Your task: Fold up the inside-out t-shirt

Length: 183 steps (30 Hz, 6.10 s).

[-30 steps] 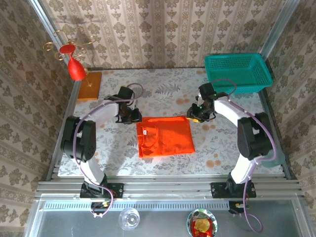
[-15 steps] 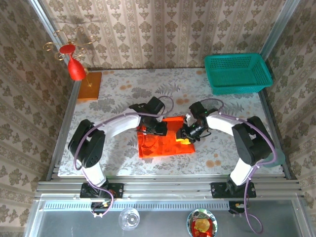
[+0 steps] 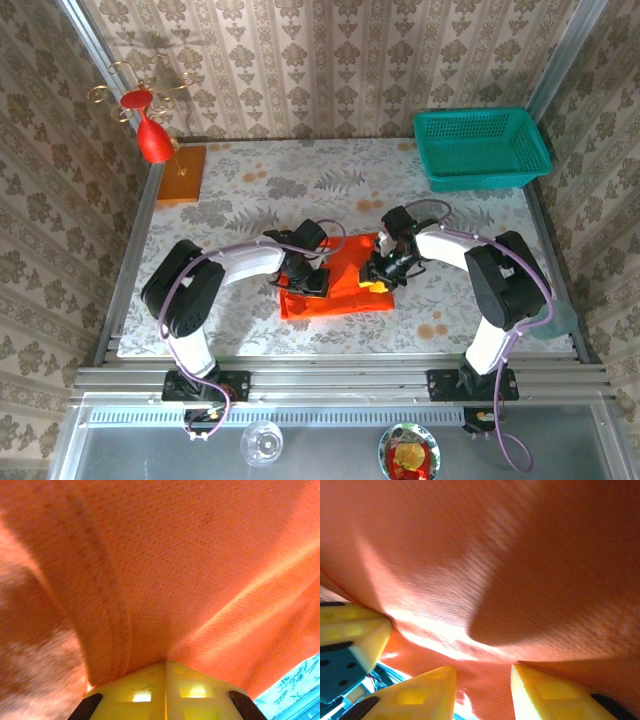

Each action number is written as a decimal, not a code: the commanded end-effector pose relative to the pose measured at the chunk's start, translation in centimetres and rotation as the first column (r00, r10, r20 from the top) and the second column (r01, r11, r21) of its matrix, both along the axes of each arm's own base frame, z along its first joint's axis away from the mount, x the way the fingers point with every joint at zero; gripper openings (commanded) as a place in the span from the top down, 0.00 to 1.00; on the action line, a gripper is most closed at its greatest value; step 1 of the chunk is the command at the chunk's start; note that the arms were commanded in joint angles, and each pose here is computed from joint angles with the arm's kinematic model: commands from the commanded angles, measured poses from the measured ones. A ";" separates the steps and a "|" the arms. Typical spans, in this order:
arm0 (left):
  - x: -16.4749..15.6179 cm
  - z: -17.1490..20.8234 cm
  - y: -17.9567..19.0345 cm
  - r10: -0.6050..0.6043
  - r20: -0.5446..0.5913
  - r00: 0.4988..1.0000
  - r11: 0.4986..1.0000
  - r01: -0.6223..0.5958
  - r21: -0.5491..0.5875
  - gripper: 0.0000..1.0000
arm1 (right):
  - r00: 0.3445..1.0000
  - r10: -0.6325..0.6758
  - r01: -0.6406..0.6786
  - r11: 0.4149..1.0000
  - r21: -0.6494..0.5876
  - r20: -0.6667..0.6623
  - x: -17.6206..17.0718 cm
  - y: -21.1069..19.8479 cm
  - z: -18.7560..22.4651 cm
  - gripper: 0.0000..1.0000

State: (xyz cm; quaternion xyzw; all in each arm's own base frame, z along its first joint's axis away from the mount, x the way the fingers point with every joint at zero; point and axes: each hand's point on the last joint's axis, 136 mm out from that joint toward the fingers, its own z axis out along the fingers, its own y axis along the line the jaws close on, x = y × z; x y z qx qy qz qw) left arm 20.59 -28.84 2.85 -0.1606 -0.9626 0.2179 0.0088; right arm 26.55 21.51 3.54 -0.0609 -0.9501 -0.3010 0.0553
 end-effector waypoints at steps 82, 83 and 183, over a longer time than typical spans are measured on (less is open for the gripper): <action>11.2 3.6 8.6 0.391 0.109 0.914 0.900 -0.355 -0.253 0.68 | 0.929 0.288 -0.157 0.876 -0.456 0.234 8.5 10.3 0.9 0.60; 11.2 3.5 8.6 0.390 0.109 0.914 0.901 -0.355 -0.251 0.68 | 0.927 0.296 -0.158 0.866 -0.474 0.232 8.5 10.2 0.8 0.60; 14.0 -0.1 3.7 0.270 -0.012 0.963 0.870 -0.250 -0.425 0.66 | 0.943 0.085 0.014 0.955 -0.295 0.320 4.3 1.7 8.2 0.70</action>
